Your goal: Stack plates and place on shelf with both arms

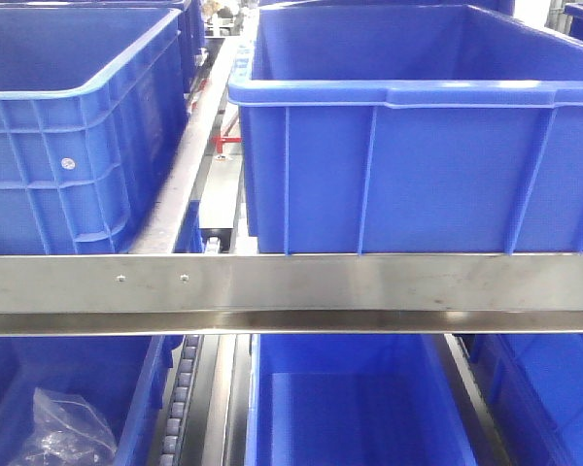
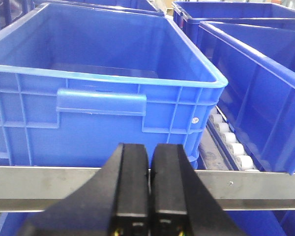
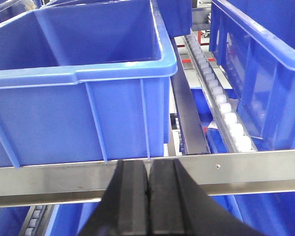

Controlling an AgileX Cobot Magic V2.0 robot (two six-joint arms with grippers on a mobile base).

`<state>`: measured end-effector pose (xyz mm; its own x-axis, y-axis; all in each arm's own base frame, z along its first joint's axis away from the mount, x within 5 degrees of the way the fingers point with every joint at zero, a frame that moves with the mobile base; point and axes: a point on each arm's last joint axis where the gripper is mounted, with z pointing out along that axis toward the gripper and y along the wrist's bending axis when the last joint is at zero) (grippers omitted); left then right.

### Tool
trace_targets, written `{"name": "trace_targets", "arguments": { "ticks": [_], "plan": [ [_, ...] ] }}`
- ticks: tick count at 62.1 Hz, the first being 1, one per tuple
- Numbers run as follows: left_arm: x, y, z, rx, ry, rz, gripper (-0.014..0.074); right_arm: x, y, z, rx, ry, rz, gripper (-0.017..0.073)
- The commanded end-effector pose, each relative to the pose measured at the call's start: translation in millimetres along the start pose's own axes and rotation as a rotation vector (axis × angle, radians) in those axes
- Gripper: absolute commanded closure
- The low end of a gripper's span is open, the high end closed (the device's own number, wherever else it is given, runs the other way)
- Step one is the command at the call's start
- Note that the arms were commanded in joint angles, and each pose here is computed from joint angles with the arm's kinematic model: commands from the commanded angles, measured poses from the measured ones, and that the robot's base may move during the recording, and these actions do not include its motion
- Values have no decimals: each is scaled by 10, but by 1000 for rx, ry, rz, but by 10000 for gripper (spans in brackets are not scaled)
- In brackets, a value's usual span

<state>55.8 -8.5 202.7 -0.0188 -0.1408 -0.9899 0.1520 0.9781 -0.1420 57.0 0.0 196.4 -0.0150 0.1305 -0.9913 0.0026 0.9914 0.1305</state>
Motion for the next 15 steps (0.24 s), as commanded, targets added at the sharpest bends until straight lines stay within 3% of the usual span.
{"name": "trace_targets", "arguments": {
  "ticks": [1, 15],
  "plan": [
    [-21, -5, -9, 14, -88, -3, 503, -154, 18, -33, -12, -134, -10, 507],
    [-21, -5, -9, 14, -88, -3, 503, -154, 18, -33, -12, -134, -10, 507]
  ]
}}
